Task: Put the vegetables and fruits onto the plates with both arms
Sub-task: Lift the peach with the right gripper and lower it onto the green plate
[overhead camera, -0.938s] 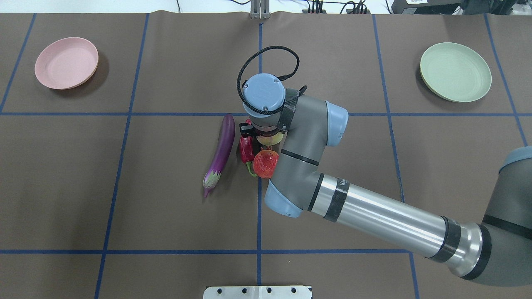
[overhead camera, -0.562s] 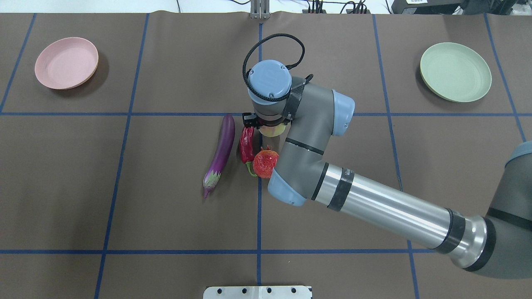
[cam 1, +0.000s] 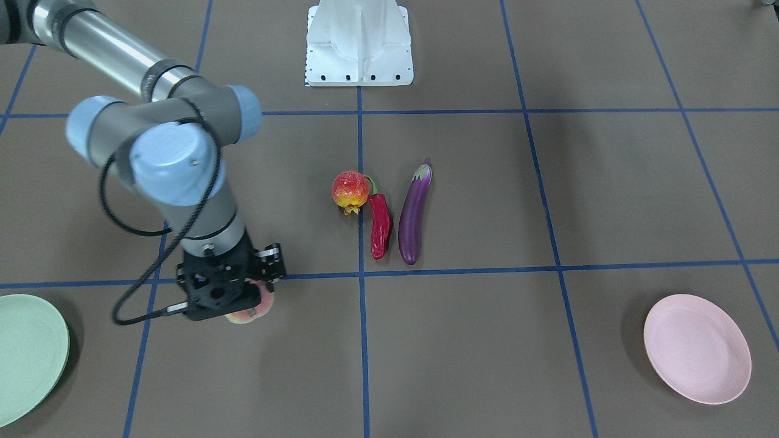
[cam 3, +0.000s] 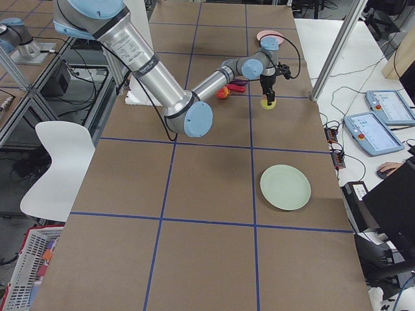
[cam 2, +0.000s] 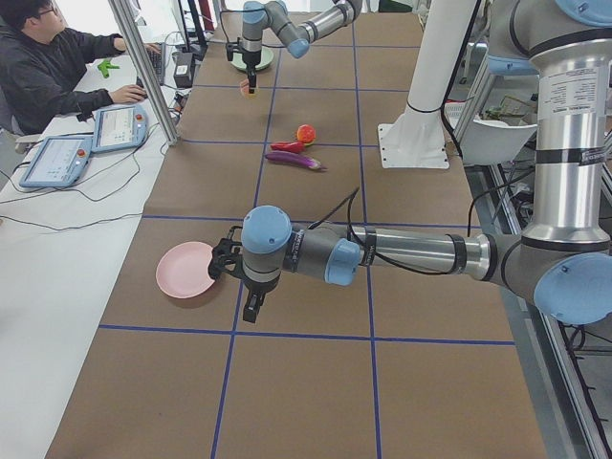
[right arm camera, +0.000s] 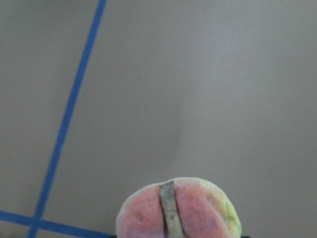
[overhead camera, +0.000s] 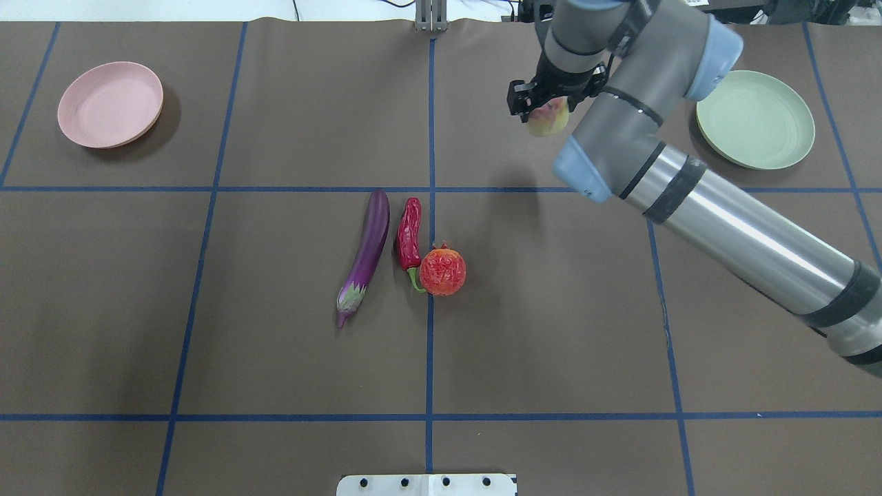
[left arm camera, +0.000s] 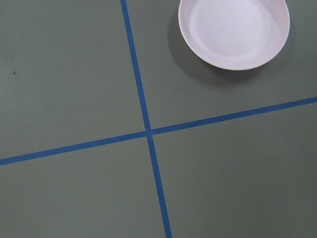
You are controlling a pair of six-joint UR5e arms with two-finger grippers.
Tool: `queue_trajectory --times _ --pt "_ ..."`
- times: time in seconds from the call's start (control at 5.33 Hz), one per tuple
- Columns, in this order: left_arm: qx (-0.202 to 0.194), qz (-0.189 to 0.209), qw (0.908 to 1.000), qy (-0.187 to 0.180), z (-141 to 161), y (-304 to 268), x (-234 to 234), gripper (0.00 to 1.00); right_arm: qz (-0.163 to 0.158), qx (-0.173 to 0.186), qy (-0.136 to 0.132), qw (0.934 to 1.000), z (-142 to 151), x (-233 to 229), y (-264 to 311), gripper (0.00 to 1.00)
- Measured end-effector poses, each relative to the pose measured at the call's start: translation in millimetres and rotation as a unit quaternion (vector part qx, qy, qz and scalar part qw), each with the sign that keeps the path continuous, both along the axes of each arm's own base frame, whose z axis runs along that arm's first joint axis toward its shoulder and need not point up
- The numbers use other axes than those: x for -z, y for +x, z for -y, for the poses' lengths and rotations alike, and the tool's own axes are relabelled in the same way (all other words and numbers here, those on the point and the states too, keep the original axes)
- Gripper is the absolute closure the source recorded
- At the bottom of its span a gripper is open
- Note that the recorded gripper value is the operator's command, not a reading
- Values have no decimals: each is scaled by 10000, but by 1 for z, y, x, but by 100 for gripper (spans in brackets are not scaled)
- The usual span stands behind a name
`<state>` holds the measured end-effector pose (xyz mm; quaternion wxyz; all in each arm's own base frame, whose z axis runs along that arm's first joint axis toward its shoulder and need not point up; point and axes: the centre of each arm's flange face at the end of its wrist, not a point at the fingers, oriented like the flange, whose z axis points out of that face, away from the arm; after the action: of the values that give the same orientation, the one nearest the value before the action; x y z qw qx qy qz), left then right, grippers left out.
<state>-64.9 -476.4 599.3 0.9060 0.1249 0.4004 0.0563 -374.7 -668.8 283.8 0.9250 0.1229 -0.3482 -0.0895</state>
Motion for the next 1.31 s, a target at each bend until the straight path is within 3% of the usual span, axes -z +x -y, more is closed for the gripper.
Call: queue_trajectory --times 0.19,0.38,0.56,0.75,0.94,1.12,1.31 --pt "-2 0 10000 1 0 0 0 0 -158 348 94 9992 21 -67 78 100" --pt "-2 -1 10000 -2 -1 0 0 0 -169 619 144 9978 24 -132 138 100" --pt "-1 -1 10000 -8 0 0 0 0 21 698 187 9974 23 -194 175 100" --pt "1 -2 10000 -6 0 0 0 0 225 660 201 9974 24 -251 201 31" --pt "1 -1 10000 4 0 0 1 0 320 594 136 9976 20 -288 217 1" --pt "-1 -4 10000 15 0 0 2 0 448 447 -2 9980 16 -295 222 0" --pt "0 -7 10000 29 0 0 2 0 702 116 -173 9973 16 -271 223 0"
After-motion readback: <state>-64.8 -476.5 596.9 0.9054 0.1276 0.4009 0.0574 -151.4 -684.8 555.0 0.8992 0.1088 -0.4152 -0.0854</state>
